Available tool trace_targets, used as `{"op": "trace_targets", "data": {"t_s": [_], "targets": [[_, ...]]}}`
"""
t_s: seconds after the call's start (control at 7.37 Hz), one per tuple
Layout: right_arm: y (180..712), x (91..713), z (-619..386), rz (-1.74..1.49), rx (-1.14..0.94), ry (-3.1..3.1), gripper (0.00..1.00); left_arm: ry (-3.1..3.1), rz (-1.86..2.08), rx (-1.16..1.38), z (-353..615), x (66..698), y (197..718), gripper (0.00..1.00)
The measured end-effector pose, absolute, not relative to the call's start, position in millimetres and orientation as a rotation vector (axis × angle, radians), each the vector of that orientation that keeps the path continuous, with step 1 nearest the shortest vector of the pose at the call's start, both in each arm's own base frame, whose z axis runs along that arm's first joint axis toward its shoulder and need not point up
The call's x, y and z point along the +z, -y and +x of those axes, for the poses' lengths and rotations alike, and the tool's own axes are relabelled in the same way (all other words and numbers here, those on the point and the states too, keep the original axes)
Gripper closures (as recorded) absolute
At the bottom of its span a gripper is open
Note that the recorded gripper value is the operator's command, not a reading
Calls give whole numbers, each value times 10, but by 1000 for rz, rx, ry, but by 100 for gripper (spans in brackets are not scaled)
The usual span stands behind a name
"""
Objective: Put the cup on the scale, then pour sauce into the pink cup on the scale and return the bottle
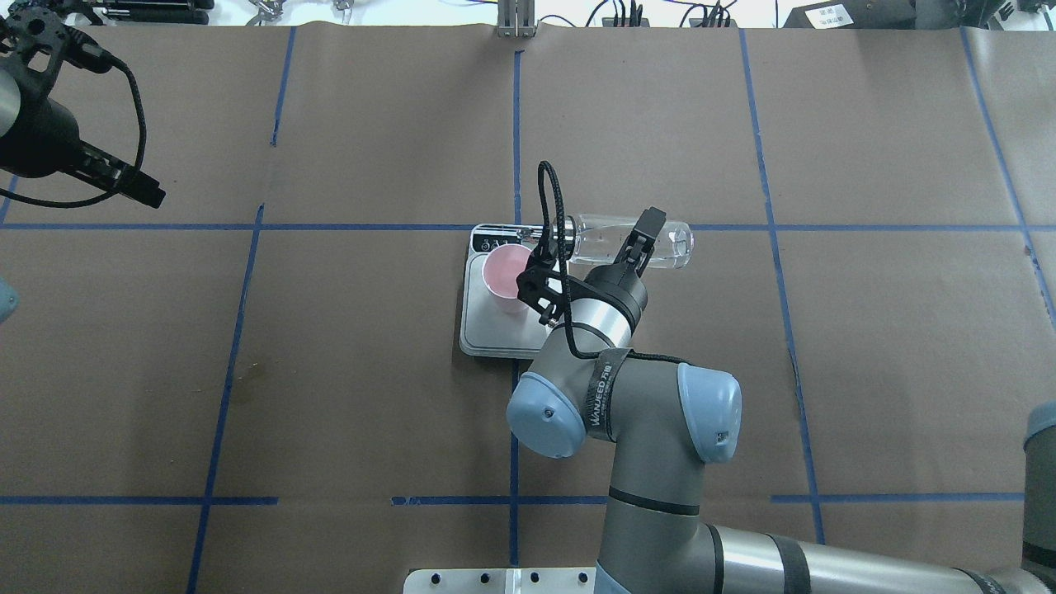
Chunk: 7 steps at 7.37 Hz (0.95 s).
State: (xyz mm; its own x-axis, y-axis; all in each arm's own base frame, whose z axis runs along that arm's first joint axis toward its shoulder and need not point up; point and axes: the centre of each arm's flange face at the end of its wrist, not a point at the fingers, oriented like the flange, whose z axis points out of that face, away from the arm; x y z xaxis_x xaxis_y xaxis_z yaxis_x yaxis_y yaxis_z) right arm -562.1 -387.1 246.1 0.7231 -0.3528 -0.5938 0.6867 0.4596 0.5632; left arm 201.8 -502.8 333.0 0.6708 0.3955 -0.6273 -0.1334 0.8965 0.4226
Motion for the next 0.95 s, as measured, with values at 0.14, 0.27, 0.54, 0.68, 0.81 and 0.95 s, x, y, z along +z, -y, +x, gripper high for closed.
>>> {"op": "trace_targets", "data": {"t_s": [0.14,0.27,0.54,0.68,0.81,0.95], "targets": [[3883,2437,-5623,881,-701,-460,100,-783,359,305,2017,3333,5030,26],[3893,2436,-5626,882,-732,-494,100,-782,358,304,2017,3337,5033,26],[3902,2436,-5621,875,-796,-561,100,-781,357,304,2015,3345,5033,26],[3907,2440,-5616,872,-825,-591,100,-781,356,304,2016,3347,5032,26],[3914,2439,-5610,870,-856,-622,100,-781,356,304,2016,3347,5032,25],[3921,2440,-5604,868,-879,-646,100,-782,356,304,2016,3346,5031,25]]}}
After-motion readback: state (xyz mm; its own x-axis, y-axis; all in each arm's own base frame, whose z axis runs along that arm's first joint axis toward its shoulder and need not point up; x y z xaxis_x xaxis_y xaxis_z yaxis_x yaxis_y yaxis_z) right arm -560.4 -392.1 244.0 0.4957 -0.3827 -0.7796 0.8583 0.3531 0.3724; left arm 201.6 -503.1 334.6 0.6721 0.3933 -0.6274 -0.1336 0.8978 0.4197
